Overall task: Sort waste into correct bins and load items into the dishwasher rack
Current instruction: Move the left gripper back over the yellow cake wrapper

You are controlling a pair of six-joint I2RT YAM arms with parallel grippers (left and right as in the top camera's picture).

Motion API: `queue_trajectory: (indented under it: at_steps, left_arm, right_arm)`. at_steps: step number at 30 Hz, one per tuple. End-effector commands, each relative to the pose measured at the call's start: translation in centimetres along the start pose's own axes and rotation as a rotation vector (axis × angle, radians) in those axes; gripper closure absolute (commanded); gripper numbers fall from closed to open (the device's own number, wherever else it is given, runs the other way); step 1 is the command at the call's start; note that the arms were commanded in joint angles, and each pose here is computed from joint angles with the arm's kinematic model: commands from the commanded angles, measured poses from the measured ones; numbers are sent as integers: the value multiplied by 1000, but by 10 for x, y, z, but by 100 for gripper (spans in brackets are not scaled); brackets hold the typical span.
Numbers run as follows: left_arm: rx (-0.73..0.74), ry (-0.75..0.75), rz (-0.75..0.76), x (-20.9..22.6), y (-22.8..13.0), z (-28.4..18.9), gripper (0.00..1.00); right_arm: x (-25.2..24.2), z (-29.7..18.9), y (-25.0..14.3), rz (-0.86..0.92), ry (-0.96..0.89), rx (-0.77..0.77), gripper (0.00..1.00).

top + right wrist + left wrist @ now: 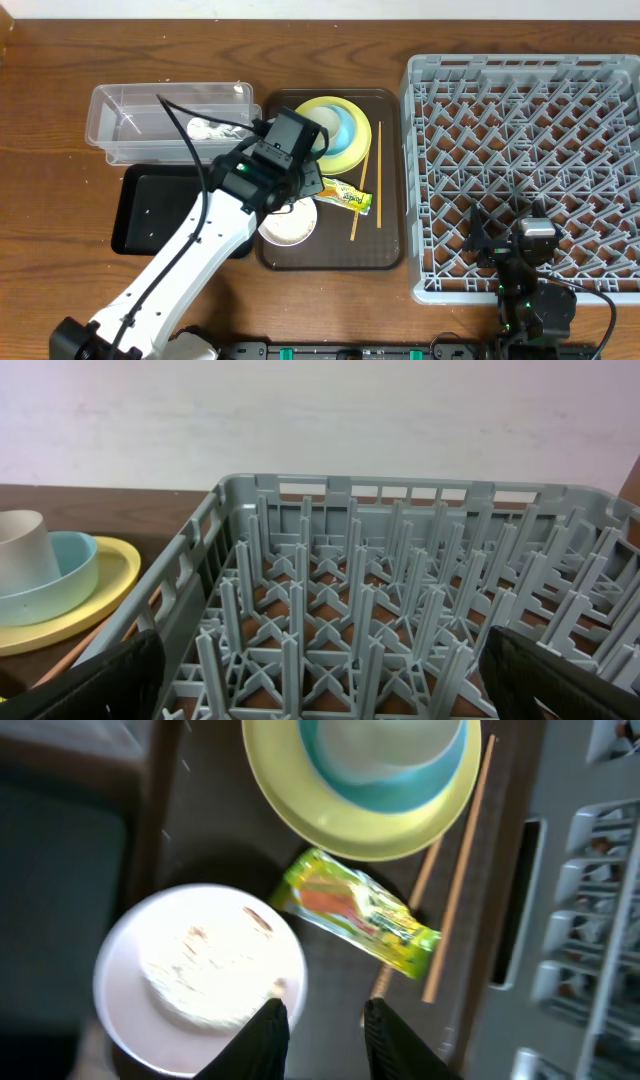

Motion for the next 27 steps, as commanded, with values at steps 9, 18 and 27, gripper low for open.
queue_trajectory:
  at_steps: [9,18,27]
  left_arm:
    - [105,10,-303,-26,-43,33,71]
    - [73,1,-318,-49,-60,76,78]
    - [54,54,-311,-45,-62,106,79]
  right_arm:
    - [-1,0,0,10,-3,-1,1]
    - [-1,0,0,10,-3,-1,1]
    - [-1,0,0,11,-3,-1,1]
Point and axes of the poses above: each gripper's point midway between its finger pads, its own z axis out along the fingers, its own x axis along the line the jaws close on, y = z × x, the point moved 5 cm from there along -z, back along the fingers, and after that the axes turned 14 degrees about -z, right-handed, at the moved point
